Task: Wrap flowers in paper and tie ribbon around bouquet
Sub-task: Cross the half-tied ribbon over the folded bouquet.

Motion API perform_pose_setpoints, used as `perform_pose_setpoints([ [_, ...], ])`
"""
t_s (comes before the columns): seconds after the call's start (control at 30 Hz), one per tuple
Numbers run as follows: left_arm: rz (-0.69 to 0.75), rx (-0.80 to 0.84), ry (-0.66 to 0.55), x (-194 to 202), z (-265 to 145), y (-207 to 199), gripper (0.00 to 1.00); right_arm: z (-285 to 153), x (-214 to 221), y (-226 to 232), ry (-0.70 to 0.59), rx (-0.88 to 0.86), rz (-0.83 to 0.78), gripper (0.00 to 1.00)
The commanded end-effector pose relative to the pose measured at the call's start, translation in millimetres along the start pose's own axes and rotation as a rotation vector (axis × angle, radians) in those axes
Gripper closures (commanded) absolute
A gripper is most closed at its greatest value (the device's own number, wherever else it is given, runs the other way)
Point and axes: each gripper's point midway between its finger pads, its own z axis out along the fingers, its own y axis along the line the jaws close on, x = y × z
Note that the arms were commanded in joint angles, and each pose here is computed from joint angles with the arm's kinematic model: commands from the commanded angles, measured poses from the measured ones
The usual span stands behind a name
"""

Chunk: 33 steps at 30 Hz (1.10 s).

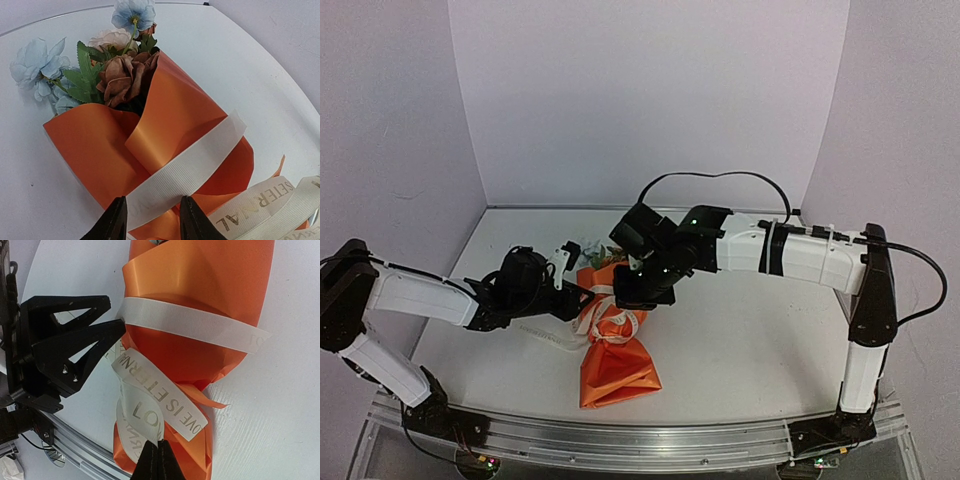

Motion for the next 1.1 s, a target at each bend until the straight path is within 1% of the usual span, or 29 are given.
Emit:
perform_pose_setpoints([
  [0.0,-0.007,0.027,-0.04,-18,4,-5,0.68,-6,-13,3,-0.038,0.002,-0.011,1.0],
  [0.13,-0.016,-0.005,-0.066,-21,4,2,0.81,-5,-14,1,-0.038,0.004,-0.01,1.0],
  [0.27,-0.014,-0.004,-0.083,-25,2,2,0.89,-4,-14,0,-0.037,0.006,-0.007,1.0],
  [0.4,-0.012,-0.041,-0.137,-37,-8,7,0.99,-3,-15,-2,-0.035,0.009,-0.005,1.0],
  [0.57,-0.003,-0.062,-0.191,-52,-26,11,1.0,-2,-18,-4,-0.035,0.012,0.003,1.0],
  [0.8,0.009,0.009,-0.211,-58,-54,-4,1.0,0,-24,-10,-0.038,0.015,0.012,1.0],
  [0.93,0.025,0.145,-0.222,-60,-84,-29,1.0,4,-30,-8,-0.024,-0.002,0.016,1.0],
  [1.07,0.062,0.367,-0.21,-53,-114,-67,1.0,10,-41,-5,-0.011,-0.038,0.006,1.0],
])
